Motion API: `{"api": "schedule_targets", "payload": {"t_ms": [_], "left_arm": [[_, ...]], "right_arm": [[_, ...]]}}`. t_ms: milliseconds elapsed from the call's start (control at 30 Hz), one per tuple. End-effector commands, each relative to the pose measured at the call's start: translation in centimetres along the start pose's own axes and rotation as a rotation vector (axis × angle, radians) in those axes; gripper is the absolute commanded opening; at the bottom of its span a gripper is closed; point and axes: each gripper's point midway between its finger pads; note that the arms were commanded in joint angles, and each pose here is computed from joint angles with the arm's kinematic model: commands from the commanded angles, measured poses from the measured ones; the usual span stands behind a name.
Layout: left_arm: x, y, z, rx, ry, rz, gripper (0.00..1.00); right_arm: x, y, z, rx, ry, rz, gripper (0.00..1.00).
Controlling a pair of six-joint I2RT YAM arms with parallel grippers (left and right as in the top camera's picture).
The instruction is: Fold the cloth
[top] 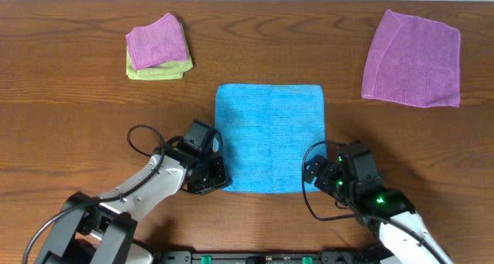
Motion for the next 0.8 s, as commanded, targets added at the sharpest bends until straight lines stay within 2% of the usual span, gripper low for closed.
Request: {"api": "schedule_targets", "payload": {"t_ms": [0, 100, 200, 300, 500, 600, 767], "left_arm": [[1.9, 2.8, 6.0, -0.046, -0.211, 0.074, 0.33], [1.9, 2.5, 6.4, -0.043, -0.233, 0.056, 0.34], [1.9, 2.2, 6.5, -0.04, -0.238, 0.044, 0.48], [1.9, 1.9, 5.9, -0.033, -0.213, 0.035, 0.53], [1.2, 2.2, 5.6, -0.032, -0.209, 0.036, 0.49], [0.5, 2.6, 5.6, -0.03, -0.215, 0.038, 0.4], [-0.3, 2.5, 5.7, -0.022, -0.226, 0.005, 0.4]], "right_arm": [[0.1, 0.2, 0.0, -0.014, 0.006, 0.0, 0.95], [0.1, 0.2, 0.0, -0.014, 0.006, 0.0, 0.94], [0.1, 0.2, 0.0, -0.014, 0.006, 0.0, 0.95], [0.1, 0.2, 0.0, -0.014, 0.006, 0.0, 0.94], [0.1, 0.2, 0.0, -0.014, 0.004, 0.004, 0.95], [0.1, 0.3, 0.0, -0.014, 0.003, 0.008, 0.95], [0.1, 0.3, 0.0, -0.014, 0.005, 0.008, 0.95]]}}
Point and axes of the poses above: each gripper's point midway between its finger pads, its own x axis out along the fingers, its own z axis along the line the jaws close on, y = z × x, and after that the axes turned 1 degree about x, right-handed
